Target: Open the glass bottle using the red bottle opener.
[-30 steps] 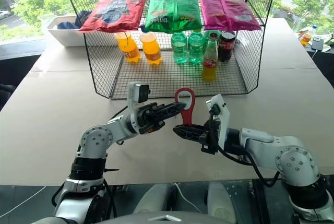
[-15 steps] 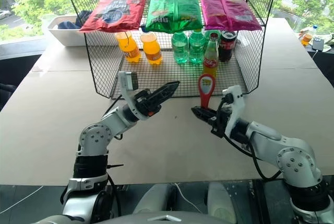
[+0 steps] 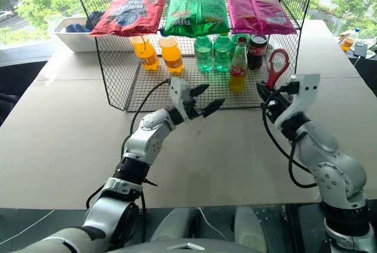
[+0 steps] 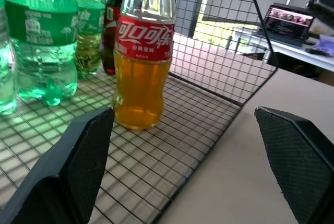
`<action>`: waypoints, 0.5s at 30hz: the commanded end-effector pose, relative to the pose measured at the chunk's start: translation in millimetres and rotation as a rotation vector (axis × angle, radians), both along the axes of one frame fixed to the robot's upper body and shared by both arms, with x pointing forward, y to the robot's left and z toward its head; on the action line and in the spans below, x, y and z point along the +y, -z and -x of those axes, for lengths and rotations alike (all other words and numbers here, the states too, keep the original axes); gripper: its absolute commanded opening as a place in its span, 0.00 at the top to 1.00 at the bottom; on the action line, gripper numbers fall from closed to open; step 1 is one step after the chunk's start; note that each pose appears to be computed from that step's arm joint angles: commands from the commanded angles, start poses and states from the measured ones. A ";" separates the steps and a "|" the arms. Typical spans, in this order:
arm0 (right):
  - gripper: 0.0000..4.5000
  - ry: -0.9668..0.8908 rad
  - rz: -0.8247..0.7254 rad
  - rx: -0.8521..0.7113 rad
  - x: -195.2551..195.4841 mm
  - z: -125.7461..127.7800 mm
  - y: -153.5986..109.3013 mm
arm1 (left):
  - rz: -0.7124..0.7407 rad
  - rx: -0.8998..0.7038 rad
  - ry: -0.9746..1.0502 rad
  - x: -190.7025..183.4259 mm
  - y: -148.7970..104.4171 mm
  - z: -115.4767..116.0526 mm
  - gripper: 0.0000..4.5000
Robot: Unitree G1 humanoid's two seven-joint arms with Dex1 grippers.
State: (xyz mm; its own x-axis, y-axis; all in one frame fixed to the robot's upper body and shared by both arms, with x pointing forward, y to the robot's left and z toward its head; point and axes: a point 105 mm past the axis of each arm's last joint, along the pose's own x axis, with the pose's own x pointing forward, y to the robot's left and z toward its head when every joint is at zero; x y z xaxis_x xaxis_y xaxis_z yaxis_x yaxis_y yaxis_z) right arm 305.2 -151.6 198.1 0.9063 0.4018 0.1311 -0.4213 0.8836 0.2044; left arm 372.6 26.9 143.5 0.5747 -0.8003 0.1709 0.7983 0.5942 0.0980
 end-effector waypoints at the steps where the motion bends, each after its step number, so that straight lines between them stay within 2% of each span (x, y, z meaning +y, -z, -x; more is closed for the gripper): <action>1: 1.00 0.015 0.010 -0.065 -3.2 2.2 -12.5 | 0.009 -0.141 -0.012 -15.8 -12.7 -6.0 0.01; 6: 1.00 0.038 0.009 -0.067 -5.0 6.9 -10.7 | -0.012 -0.194 -0.026 -43.4 -15.9 -16.1 0.01; 10: 1.00 0.055 0.015 -0.067 -5.5 10.8 -9.4 | -0.069 -0.239 -0.186 -52.4 -23.4 -35.2 0.01; 15: 1.00 0.086 0.025 -0.075 -10.8 13.3 -11.3 | -0.050 -0.222 -0.229 -69.3 -32.8 -41.1 0.01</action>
